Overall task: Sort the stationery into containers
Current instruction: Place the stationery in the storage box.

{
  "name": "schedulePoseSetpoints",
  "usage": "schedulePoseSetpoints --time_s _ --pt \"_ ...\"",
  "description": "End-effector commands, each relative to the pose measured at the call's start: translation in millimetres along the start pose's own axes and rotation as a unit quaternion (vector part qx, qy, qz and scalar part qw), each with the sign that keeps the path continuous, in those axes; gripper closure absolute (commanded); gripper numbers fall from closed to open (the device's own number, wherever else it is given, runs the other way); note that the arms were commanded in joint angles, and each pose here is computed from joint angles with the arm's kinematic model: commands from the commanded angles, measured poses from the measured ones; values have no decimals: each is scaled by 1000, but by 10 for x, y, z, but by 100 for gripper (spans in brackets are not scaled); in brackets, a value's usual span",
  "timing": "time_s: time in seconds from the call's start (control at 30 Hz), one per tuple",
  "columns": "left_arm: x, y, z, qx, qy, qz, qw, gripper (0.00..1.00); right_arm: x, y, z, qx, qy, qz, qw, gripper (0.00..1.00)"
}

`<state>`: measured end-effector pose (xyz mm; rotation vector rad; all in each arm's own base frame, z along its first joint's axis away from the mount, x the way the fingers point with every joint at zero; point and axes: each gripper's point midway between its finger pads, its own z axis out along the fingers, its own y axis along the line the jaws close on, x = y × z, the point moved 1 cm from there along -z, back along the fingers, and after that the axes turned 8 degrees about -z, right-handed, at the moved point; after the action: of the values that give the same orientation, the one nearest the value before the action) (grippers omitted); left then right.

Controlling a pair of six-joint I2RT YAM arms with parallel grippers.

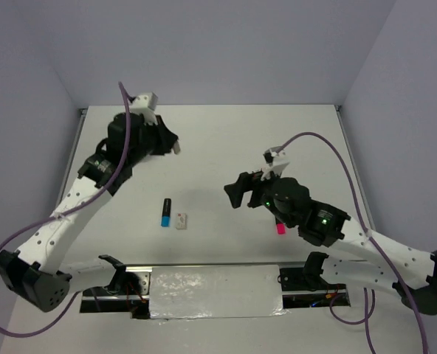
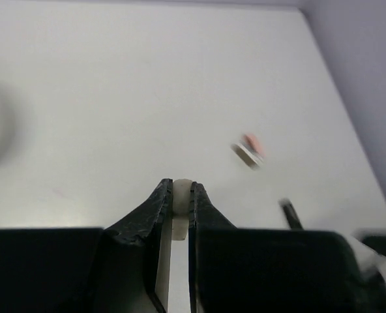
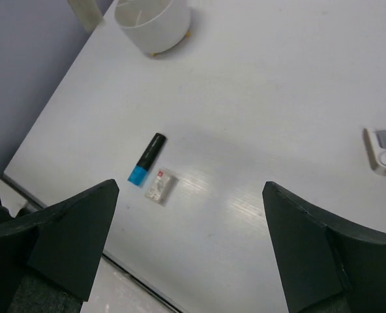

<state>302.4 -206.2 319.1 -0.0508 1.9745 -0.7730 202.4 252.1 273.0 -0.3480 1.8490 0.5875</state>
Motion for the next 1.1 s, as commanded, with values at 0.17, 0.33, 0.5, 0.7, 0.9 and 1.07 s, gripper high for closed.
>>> schedulePoseSetpoints --time_s 0.17,0.33,0.5,0.7,0.9,1.07 --pt "-1229 1662 330 -168 -113 115 972 100 5 -485 -439 39 -37 23 998 0" --pt "-1570 2500 454 -237 -146 116 953 100 220 -516 -532 20 -11 -6 1000 0" --pt "-1693 3085 444 -248 -198 137 938 100 340 -508 -629 -11 -11 -24 1000 0" --pt "-1764 3383 510 -175 -184 107 961 100 323 -422 -649 -44 -17 -46 998 0" --pt "-1693 3606 667 -161 -163 80 970 100 210 -221 -526 -82 -25 -61 994 0" --pt "-1638 3632 815 -125 -160 43 978 100 273 -176 -374 -87 -10 -59 994 0"
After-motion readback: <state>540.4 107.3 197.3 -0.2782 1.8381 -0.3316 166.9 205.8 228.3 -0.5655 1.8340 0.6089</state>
